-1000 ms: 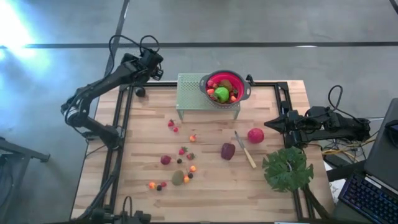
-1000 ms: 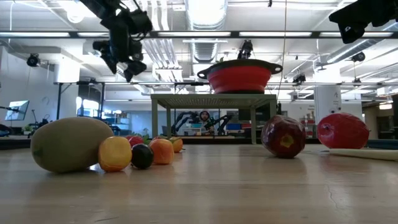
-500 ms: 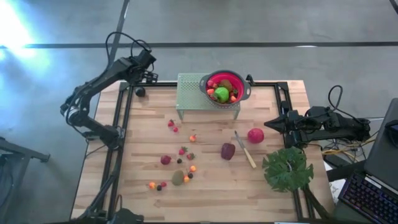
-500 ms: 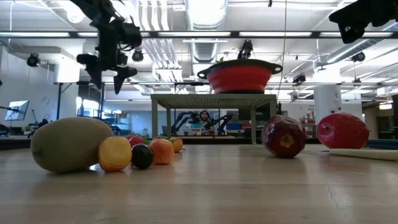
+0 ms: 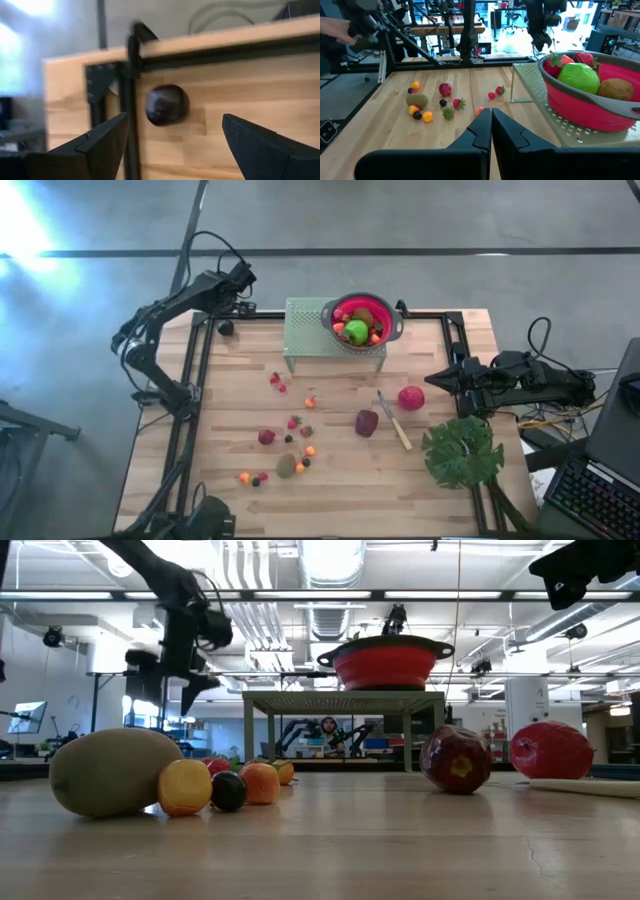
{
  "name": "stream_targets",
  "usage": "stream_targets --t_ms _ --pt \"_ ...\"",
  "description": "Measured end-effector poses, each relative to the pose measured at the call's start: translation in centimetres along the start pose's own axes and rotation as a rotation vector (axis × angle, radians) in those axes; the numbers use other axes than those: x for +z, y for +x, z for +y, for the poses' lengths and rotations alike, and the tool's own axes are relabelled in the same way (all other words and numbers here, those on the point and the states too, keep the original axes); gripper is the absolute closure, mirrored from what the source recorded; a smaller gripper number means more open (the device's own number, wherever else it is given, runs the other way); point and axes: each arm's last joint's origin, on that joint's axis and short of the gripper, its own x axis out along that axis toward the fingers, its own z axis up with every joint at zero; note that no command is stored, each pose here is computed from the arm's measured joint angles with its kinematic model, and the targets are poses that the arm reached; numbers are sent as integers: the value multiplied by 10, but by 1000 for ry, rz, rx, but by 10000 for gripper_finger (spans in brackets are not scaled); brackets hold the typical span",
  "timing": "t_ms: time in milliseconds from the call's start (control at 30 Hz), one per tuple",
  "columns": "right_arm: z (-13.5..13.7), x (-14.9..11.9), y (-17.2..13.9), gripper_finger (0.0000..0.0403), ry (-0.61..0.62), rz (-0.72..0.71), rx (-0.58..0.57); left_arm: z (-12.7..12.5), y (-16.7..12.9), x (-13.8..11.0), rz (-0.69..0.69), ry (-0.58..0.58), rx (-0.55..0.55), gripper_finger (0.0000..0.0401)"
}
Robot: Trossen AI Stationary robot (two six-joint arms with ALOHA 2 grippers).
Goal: Pick & Place Fruit
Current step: Put the black plum into the black strainer bowl on the shelf
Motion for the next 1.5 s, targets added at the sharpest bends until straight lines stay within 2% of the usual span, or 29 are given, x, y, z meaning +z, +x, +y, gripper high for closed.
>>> stream_targets --t_ms 133,300,567,833,1500 --pt "0 0 0 394 0 0 0 0 20 3 92 0 -34 75" --pt "0 0 0 394 0 0 0 2 36 4 160 0 -7 75" --pt "0 0 0 394 0 0 0 6 48 -2 202 20 13 75" --pt "0 0 0 394 0 0 0 10 54 2 180 -8 -10 75" --pt "0 0 0 394 0 0 0 -2 93 2 265 -12 19 75"
